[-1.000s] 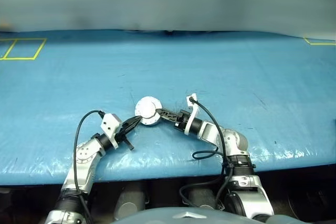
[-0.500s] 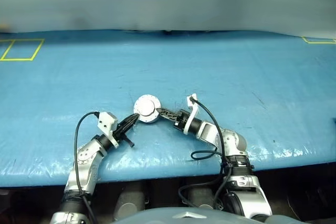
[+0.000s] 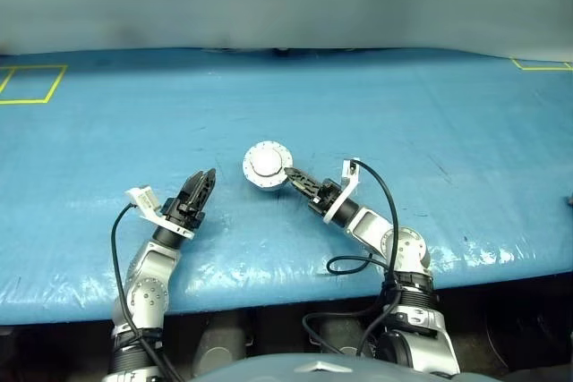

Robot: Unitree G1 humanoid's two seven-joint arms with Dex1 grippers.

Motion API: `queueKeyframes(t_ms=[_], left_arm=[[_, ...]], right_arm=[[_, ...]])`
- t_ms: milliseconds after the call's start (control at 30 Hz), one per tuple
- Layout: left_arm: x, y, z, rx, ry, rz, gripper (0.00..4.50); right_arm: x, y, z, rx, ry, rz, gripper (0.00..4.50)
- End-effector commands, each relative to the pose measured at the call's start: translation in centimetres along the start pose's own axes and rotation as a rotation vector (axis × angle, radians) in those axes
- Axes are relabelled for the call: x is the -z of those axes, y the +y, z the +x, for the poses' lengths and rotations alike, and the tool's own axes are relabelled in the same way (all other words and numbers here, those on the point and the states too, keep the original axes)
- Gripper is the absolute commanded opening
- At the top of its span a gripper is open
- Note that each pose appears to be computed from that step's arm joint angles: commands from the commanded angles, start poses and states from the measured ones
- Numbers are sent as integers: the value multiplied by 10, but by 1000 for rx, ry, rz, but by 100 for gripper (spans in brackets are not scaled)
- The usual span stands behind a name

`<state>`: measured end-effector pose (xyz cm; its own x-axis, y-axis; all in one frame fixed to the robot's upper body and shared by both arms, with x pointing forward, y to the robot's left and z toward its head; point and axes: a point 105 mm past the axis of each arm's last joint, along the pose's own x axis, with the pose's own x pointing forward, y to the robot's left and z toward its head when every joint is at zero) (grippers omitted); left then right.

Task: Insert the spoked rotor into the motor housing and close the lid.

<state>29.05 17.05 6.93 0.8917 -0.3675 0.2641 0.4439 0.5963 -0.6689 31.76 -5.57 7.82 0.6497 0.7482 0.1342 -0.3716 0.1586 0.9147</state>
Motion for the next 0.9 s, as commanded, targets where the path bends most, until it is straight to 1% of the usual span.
queueKeyframes(t_ms=[33, 67, 167, 267, 400, 500, 600, 700, 733, 833, 900], left_arm=[[1, -23, 3, 99, 20, -127, 426], [3, -27, 4, 111, 33, -163, 449], [9, -35, 5, 141, 57, -238, 449], [13, -42, 7, 170, 74, -277, 449], [11, -45, 10, 178, 52, -312, 449], [9, -55, 13, 237, 46, -345, 449], [7, -61, 14, 279, 31, -358, 449], [5, -61, 15, 279, 15, -331, 449], [6, -63, 14, 296, 16, -350, 449], [8, -72, 11, 372, 44, -396, 391], [10, -71, 10, 374, 51, -412, 328]], right_arm=[[-8, 40, 9, -178, -41, 9, 111], [-8, 45, 9, -199, -42, 19, 111], [-2, 56, 12, -239, -14, 27, 111], [6, 60, 14, -243, 24, 15, 111], [19, 56, 15, -221, 86, 4, 111], [28, 52, 15, -197, 127, -7, 111], [31, 50, 15, -189, 137, -11, 111], [31, 50, 15, -190, 136, -14, 111], [31, 50, 15, -191, 135, -16, 111], [31, 51, 14, -194, 138, -28, 111], [32, 52, 14, -196, 140, -33, 111]])
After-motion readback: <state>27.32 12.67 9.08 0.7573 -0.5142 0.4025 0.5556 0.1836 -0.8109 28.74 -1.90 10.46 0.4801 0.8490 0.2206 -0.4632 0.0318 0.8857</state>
